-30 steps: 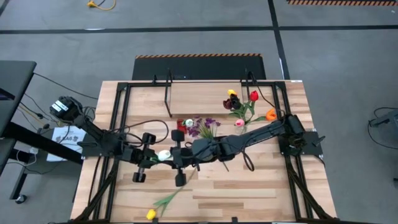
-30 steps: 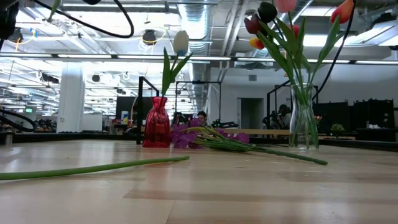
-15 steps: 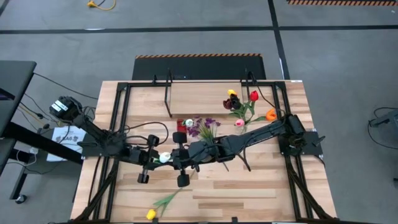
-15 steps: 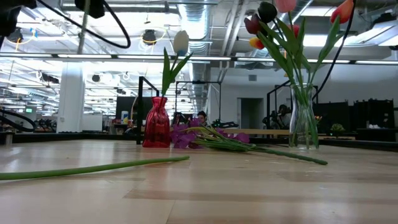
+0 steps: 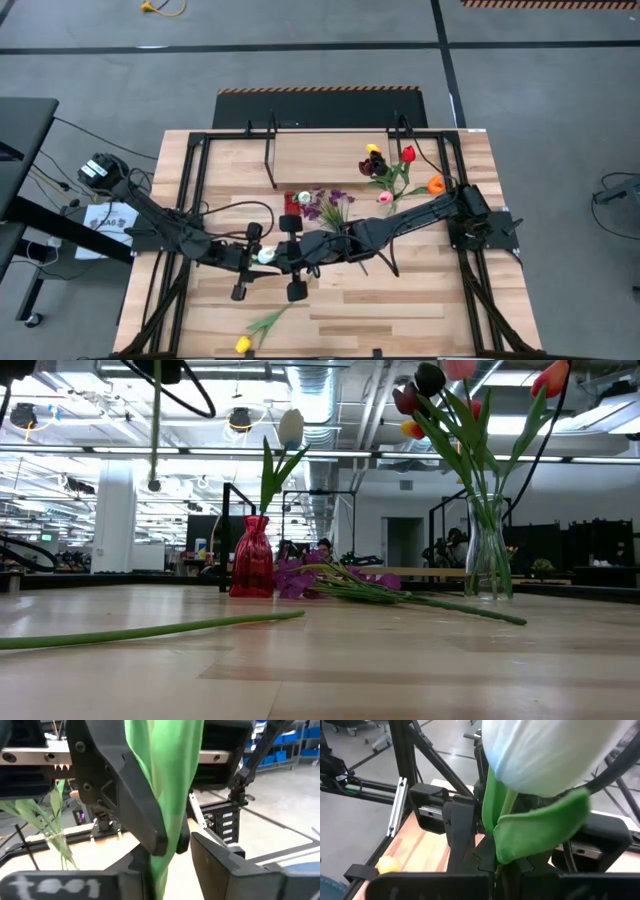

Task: Pick and place flowers into a vace then onto a shelf
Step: Put the white flower into the red vase

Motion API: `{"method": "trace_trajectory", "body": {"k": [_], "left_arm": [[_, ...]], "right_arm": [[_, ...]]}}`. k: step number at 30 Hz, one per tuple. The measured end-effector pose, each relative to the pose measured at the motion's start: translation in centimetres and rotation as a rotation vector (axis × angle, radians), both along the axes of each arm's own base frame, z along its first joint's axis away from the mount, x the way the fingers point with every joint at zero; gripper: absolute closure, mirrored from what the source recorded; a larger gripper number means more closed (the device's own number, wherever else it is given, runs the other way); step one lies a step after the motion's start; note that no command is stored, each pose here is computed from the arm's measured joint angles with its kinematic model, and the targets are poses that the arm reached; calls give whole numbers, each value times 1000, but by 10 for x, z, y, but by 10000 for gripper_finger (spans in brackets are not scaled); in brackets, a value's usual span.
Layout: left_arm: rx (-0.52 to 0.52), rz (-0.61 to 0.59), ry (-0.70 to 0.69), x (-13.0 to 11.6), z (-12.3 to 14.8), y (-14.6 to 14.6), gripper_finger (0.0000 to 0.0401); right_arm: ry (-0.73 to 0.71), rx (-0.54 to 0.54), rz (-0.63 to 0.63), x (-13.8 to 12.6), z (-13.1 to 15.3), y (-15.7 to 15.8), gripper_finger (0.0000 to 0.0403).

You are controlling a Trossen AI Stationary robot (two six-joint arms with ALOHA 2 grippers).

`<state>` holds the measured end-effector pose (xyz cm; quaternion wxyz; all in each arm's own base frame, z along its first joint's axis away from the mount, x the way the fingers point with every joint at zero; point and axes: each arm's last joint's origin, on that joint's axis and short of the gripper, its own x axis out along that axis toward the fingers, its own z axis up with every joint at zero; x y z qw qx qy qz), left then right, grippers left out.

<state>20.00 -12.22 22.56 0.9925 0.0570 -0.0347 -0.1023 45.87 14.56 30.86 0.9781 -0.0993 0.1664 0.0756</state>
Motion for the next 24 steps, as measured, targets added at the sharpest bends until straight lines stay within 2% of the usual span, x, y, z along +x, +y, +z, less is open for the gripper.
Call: {"method": "trace_trajectory", "body": {"k": [10,15,19,24], "left_arm": [[-15,-12,47,-15,11,8,291],[-17,-13,64,-15,9,8,291],[-11,33,74,-13,7,10,292],[6,46,62,-13,7,10,328]], "right_arm": [[19,-6,8,-2,-1,4,403],[15,-5,7,-2,-1,3,403],[10,-3,6,-2,0,3,403],[19,-6,6,-2,-1,3,403]]}}
